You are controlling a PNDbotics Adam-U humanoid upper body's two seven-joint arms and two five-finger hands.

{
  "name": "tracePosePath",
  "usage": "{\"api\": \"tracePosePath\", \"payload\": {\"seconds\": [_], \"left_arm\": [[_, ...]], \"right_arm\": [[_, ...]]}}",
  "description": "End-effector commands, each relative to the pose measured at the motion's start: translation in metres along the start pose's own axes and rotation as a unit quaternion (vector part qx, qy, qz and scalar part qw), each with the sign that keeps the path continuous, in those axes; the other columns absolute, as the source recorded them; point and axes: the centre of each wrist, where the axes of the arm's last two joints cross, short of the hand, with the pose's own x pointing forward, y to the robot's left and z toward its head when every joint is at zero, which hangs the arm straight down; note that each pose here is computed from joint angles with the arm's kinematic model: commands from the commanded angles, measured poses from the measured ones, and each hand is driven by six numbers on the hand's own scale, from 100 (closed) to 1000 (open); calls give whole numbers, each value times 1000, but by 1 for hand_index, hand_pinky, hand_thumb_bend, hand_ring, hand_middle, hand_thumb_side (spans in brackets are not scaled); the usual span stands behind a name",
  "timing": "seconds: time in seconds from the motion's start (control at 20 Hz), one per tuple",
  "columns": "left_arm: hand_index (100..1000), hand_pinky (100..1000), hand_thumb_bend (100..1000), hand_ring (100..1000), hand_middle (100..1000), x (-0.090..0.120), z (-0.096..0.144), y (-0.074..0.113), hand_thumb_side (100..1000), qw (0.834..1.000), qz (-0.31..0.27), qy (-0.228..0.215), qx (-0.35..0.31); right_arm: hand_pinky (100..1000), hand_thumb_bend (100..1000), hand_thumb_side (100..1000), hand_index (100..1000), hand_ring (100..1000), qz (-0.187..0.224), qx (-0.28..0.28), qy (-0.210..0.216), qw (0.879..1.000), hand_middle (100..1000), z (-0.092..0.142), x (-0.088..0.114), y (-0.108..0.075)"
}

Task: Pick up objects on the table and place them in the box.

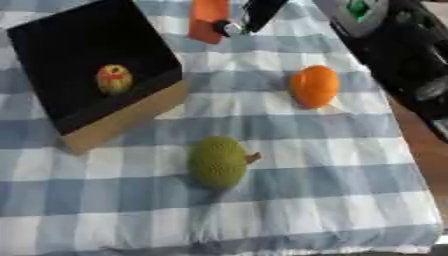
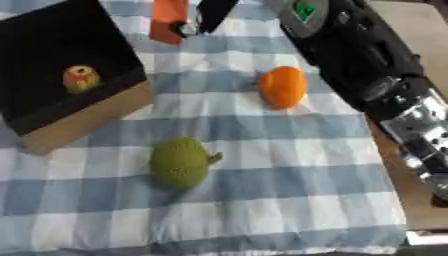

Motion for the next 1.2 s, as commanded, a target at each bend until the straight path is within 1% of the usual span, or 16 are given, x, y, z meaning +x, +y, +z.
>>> {"api": "tracePosePath", "payload": {"seconds": [0.05,0.3,0.5,0.65,0.8,0.9,0.95,1.0,1.1,1.15,1.2], "left_arm": [[797,752,556,868,745,9,-8,-11,624,999,36,-23,-19],[797,754,560,863,743,16,-14,-24,617,996,76,-38,-34],[796,757,573,851,736,21,-22,-32,601,992,103,-67,-34],[796,758,576,846,734,24,-26,-37,598,988,124,-87,-43],[796,758,574,845,733,27,-27,-41,598,984,139,-97,-52],[796,758,572,846,733,28,-28,-44,601,983,146,-99,-58],[796,758,572,846,734,29,-28,-45,601,982,148,-100,-61],[796,758,571,847,734,29,-28,-45,602,982,150,-99,-63],[796,757,571,848,734,29,-28,-45,602,982,149,-97,-64],[795,757,572,848,733,28,-28,-44,601,982,149,-96,-63],[794,756,572,849,733,28,-28,-44,601,982,149,-95,-62]], "right_arm": [[841,100,100,928,782,6,-26,-23,999,377,-5,14,-17],[841,100,100,927,782,11,-51,-47,998,369,-22,32,-23],[841,100,100,924,782,9,-69,-64,995,362,-38,45,-23],[841,100,100,924,782,11,-77,-74,994,361,-52,52,-19],[841,100,100,927,783,12,-77,-75,994,366,-62,54,-11],[842,100,100,936,789,16,-77,-72,994,390,-66,53,-4],[844,100,100,945,800,22,-73,-70,995,435,-68,52,-1],[847,100,100,961,831,27,-70,-70,995,509,-69,51,2],[863,100,100,979,908,35,-57,-73,995,648,-70,50,4],[883,100,100,986,960,38,-51,-76,995,740,-69,49,5],[906,100,280,993,999,40,-47,-79,995,797,-68,49,4]]}}
